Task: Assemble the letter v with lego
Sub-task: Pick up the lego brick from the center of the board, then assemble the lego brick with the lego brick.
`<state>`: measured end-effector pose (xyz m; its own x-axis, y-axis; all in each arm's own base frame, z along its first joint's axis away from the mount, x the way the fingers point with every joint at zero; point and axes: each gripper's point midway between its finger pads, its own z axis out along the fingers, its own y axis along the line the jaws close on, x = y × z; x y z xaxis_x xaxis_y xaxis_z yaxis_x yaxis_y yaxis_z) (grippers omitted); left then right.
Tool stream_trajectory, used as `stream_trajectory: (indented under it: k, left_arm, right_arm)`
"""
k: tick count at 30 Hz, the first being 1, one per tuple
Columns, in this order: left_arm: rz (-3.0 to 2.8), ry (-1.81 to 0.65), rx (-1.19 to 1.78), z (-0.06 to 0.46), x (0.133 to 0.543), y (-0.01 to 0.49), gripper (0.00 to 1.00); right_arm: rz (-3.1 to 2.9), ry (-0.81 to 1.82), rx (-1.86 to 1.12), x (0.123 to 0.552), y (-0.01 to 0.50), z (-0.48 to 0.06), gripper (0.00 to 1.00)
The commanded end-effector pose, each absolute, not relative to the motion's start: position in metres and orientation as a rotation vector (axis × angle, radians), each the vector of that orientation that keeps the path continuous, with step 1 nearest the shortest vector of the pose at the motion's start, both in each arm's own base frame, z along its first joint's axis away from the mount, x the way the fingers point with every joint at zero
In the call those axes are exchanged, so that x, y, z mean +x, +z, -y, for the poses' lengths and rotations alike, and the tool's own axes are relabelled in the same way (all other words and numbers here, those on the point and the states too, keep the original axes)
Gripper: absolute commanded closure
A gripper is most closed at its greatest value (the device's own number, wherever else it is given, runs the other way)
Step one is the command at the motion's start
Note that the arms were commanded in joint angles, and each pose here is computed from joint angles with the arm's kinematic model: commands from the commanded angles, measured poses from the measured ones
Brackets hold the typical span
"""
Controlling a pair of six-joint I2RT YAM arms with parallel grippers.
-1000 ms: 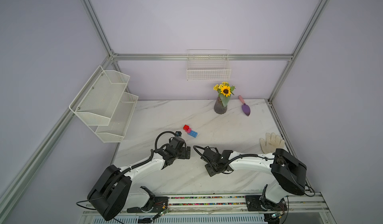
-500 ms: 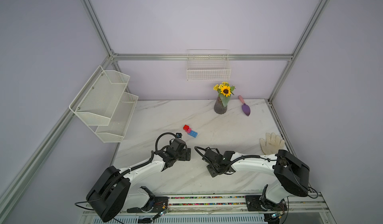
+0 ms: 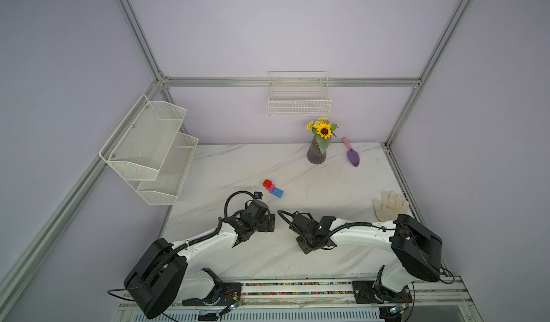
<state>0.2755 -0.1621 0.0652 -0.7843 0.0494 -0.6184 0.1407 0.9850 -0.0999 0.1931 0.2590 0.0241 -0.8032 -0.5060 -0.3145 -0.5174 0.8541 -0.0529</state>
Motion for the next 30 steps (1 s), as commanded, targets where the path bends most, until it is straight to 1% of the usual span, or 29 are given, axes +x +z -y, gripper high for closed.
stream_trajectory:
  k: [1, 5, 7, 12, 14, 16, 19, 20, 22, 23, 25, 30]
  left_arm:
    - [-2.435, -0.189, 0.090, 0.166, 0.284, 0.075, 0.00]
    - [-2.435, -0.181, 0.096, 0.165, 0.283, 0.073, 0.00]
    - [-2.439, -0.180, 0.099, 0.165, 0.282, 0.072, 0.00]
    - [-2.440, -0.176, 0.098, 0.165, 0.282, 0.071, 0.00]
    - [-2.438, -0.178, 0.098, 0.165, 0.282, 0.072, 0.00]
    - [-2.436, -0.180, 0.097, 0.166, 0.282, 0.073, 0.00]
    - [-2.435, -0.181, 0.098, 0.166, 0.281, 0.073, 0.00]
    - [-2.435, -0.183, 0.098, 0.166, 0.280, 0.073, 0.00]
    - [-2.435, -0.191, 0.098, 0.167, 0.280, 0.074, 0.00]
    - [-2.435, -0.197, 0.102, 0.169, 0.279, 0.074, 0.00]
    - [-2.432, -0.205, 0.123, 0.173, 0.278, 0.075, 0.00]
    - [-2.390, -0.289, 0.187, 0.197, 0.273, 0.086, 0.00]
  right_arm:
    - [-2.711, 0.036, -0.793, 0.195, 0.020, -0.262, 0.47]
    - [-2.722, 0.035, -0.787, 0.193, 0.019, -0.261, 0.48]
    - [-2.726, 0.036, -0.787, 0.192, 0.018, -0.259, 0.50]
    - [-2.736, 0.027, -0.794, 0.188, 0.016, -0.254, 0.51]
    - [-2.741, 0.024, -0.799, 0.187, 0.014, -0.253, 0.55]
    - [-2.748, 0.030, -0.805, 0.185, 0.013, -0.253, 0.65]
    - [-2.755, 0.033, -0.788, 0.185, 0.015, -0.253, 0.67]
    - [-2.755, 0.026, -0.783, 0.185, 0.015, -0.251, 0.71]
    - [-2.756, 0.014, -0.763, 0.185, 0.016, -0.248, 0.82]
    - [-2.756, 0.016, -0.741, 0.185, 0.018, -0.247, 0.84]
    - [-2.742, 0.019, -0.662, 0.190, 0.028, -0.243, 0.90]
    - [-2.675, 0.156, -0.472, 0.212, 0.082, -0.237, 0.87]
